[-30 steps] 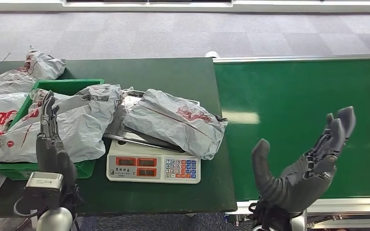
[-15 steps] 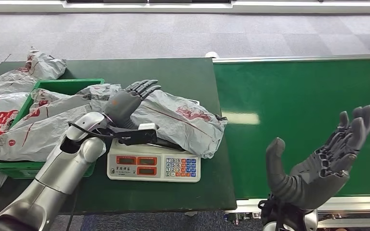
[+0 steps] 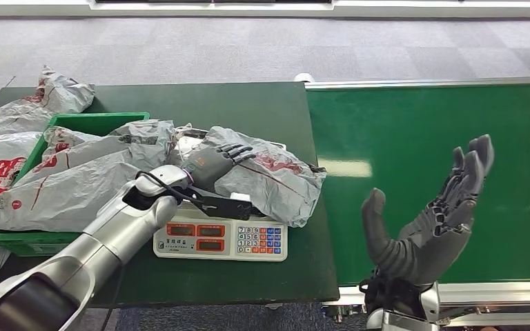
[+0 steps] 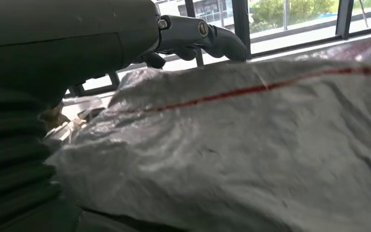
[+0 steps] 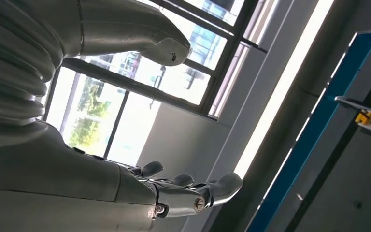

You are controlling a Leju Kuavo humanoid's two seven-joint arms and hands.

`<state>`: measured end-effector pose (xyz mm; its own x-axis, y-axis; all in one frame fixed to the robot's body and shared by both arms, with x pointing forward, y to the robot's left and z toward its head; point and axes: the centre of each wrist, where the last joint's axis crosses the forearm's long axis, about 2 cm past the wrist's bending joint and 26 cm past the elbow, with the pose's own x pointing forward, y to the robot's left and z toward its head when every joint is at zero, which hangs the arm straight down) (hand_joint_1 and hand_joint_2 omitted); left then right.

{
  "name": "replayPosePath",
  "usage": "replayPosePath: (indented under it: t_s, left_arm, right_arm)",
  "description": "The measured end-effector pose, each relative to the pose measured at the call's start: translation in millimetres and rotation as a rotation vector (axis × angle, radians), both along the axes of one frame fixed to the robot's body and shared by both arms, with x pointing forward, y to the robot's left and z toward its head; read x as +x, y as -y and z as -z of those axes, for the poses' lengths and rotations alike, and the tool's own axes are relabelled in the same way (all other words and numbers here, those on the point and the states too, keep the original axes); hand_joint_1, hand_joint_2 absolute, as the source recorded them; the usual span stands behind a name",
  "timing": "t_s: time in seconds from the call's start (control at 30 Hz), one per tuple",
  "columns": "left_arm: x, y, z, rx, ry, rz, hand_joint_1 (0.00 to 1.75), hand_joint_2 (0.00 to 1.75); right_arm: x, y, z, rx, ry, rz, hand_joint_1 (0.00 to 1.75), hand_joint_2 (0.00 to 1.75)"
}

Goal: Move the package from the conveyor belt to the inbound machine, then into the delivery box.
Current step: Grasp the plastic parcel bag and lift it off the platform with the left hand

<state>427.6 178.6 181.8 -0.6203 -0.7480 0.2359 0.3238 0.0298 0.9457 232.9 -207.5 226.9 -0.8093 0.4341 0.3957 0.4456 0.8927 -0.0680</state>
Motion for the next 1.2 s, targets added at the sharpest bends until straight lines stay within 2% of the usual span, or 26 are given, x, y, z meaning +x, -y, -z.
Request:
replayPosePath:
  t_s: [0.2, 0.67, 0.7, 0.8, 0.83, 1.2]
  left_arm:
    - [-6.5, 15, 16.6, -0.019, -0.022, -0.009, 0.0, 1.75]
    - [-17.7, 49, 26.4, -0.121, -0.001, -0.032, 0.0, 1.75]
    - [-18.1, 50, 26.7, -0.122, -0.003, -0.032, 0.12, 1.75]
    - [-19.0, 52, 27.6, -0.122, -0.009, -0.032, 1.43, 1.75]
    - [-19.4, 53, 28.2, -0.122, -0.011, -0.032, 1.75, 1.75]
    - [-19.2, 46, 32.7, -0.093, 0.033, -0.054, 1.75, 1.75]
  right_arm:
    - [8, -6, 0, -0.005, -0.01, -0.024, 0.0, 1.75]
    - [20, -18, -2, -0.008, -0.041, -0.089, 0.0, 1.75]
    - [20, -18, -1, -0.008, -0.042, -0.091, 0.0, 1.75]
    - [21, -19, -1, -0.01, -0.045, -0.092, 0.0, 1.75]
    - [21, -19, -1, -0.011, -0.046, -0.092, 0.0, 1.75]
    - [25, -25, 6, -0.03, -0.076, -0.12, 0.0, 1.75]
